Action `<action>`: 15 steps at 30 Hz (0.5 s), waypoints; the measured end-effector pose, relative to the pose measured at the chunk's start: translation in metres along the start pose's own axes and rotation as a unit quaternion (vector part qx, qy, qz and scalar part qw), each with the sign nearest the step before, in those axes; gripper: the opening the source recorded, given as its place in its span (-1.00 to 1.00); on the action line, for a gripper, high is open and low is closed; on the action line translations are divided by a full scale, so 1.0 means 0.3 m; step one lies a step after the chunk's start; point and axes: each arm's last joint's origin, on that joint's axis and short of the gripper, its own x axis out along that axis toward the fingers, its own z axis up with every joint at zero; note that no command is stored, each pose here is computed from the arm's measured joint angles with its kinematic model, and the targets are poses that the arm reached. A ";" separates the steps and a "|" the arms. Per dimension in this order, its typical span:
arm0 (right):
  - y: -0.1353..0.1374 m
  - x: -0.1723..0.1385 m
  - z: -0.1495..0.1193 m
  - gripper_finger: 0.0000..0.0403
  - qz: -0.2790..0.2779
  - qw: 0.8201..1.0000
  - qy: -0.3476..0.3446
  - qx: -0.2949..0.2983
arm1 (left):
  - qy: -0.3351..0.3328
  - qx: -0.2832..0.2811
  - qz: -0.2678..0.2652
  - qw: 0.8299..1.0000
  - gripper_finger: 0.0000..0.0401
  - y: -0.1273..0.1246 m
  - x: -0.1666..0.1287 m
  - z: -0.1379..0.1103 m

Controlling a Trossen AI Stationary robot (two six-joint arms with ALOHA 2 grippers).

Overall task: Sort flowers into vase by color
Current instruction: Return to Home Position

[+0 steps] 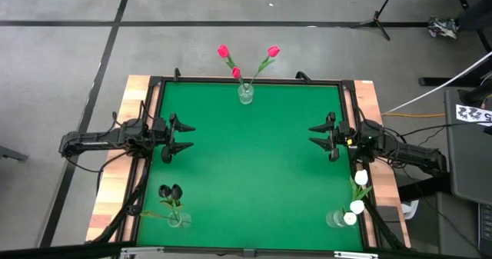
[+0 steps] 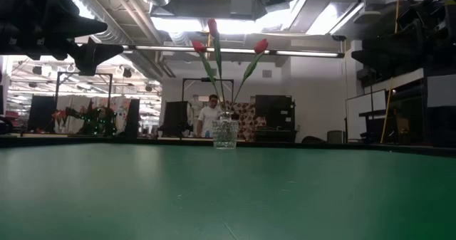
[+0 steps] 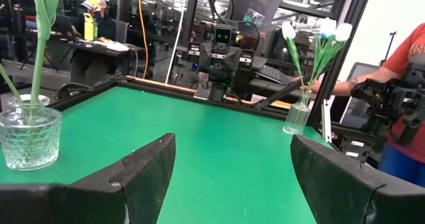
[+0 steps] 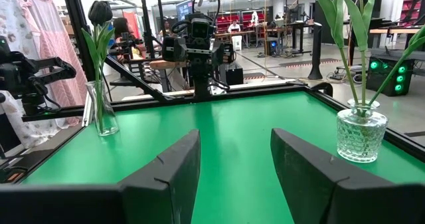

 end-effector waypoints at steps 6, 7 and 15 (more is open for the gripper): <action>0.000 0.000 0.000 -0.09 0.000 1.000 0.000 0.000 | 0.000 0.002 0.000 1.000 0.47 0.000 0.000 0.000; 0.000 0.000 0.000 -0.09 0.000 1.000 0.000 0.000 | 0.000 0.001 0.000 1.000 0.47 0.000 0.000 0.000; 0.000 0.000 0.000 -0.09 0.000 1.000 0.000 0.000 | 0.000 -0.001 0.000 1.000 0.47 0.000 0.000 0.000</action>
